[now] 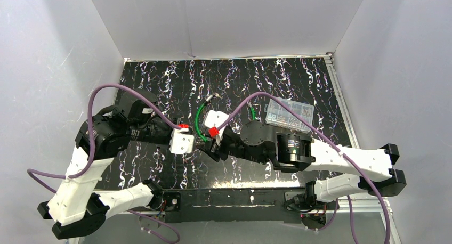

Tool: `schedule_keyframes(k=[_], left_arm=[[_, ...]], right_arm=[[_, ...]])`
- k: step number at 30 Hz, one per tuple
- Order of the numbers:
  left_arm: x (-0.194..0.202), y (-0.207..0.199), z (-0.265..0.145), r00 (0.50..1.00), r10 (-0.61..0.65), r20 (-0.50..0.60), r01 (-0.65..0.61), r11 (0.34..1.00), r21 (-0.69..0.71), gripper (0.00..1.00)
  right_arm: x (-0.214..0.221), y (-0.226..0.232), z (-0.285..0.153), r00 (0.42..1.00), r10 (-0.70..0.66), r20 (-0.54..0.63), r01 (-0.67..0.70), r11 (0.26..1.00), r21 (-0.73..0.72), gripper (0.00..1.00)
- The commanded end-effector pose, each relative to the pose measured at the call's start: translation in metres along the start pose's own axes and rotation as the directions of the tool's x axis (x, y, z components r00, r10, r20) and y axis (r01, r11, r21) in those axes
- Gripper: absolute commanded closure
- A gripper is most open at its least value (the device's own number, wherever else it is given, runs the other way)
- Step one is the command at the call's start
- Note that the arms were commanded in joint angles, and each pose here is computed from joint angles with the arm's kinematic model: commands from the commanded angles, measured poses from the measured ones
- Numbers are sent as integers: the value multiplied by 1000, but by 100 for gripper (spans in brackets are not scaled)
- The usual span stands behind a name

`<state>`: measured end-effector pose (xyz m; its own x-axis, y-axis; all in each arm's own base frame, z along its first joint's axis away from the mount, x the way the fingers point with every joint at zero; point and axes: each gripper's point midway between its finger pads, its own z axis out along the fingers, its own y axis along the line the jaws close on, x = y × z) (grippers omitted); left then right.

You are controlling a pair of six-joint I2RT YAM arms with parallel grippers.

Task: Unlock with the key
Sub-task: Place the lock at the center of the board.

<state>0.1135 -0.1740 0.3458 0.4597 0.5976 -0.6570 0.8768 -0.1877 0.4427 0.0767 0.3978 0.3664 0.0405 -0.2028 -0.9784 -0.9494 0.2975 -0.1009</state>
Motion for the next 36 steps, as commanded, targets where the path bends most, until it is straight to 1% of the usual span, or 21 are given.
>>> schedule_keyframes(k=[1,4,7,9,13,15,21,26,32,36], left_arm=[[-12,-3,-8,999,3,43,-3,1000,3,100],[-14,-4,-9,999,2,49,-3,1000,6,100],[-15,-5,-10,999,1,55,-2,1000,11,100],[-16,-5,-10,998,0,56,-1,1000,13,100],[-15,-6,-10,999,3,52,-3,1000,14,100],[-13,-7,-10,999,4,48,-5,1000,18,100],[-7,-3,-7,1000,4,25,-3,1000,-2,100],[8,3,-5,999,3,-40,-4,999,-38,100],[17,15,2,997,-16,-75,10,997,-81,100],[20,16,4,994,-33,-99,27,997,-66,100]], right_arm=[[-24,-6,3,997,-6,74,4,1000,20,52],[-23,-9,8,997,-37,65,35,999,42,54],[-22,-12,10,995,-69,67,65,996,60,59],[-22,-15,10,994,-83,70,78,994,70,68],[-26,-14,6,991,-87,98,81,995,61,91],[-27,-13,4,990,-89,105,84,995,53,99],[-20,-13,-5,993,-67,96,63,997,47,99],[6,-14,-26,999,-13,38,12,999,48,99],[39,-13,-47,998,45,-52,-41,997,61,99],[53,-13,-57,990,82,-110,-73,994,84,99]])
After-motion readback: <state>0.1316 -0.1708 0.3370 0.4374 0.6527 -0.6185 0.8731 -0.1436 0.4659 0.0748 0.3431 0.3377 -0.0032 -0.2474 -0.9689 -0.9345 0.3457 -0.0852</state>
